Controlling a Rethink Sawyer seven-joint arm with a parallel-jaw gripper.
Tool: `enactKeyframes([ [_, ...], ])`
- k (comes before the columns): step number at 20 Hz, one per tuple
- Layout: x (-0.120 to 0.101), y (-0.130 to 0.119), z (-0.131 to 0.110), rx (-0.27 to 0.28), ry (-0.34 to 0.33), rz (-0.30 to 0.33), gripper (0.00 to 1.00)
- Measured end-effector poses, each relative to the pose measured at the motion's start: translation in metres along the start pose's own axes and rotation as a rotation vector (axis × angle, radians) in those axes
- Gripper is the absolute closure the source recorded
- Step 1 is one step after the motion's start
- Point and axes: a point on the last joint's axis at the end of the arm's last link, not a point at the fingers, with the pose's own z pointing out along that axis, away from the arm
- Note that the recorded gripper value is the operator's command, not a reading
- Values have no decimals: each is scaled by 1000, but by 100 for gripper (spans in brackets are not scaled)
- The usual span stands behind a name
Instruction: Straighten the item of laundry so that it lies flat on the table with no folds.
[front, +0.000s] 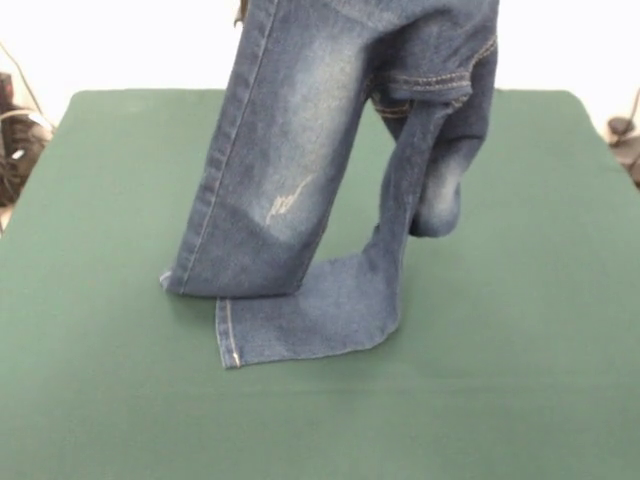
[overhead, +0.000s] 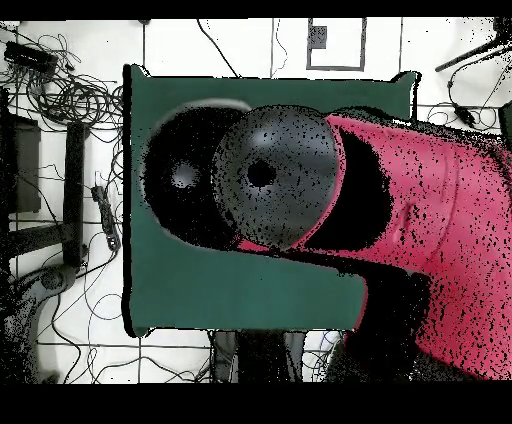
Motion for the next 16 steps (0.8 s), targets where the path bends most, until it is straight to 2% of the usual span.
enactKeyframes([
  [9,26,5,32,8,-79,29,100],
  [16,54,-10,65,4,-165,110,100],
])
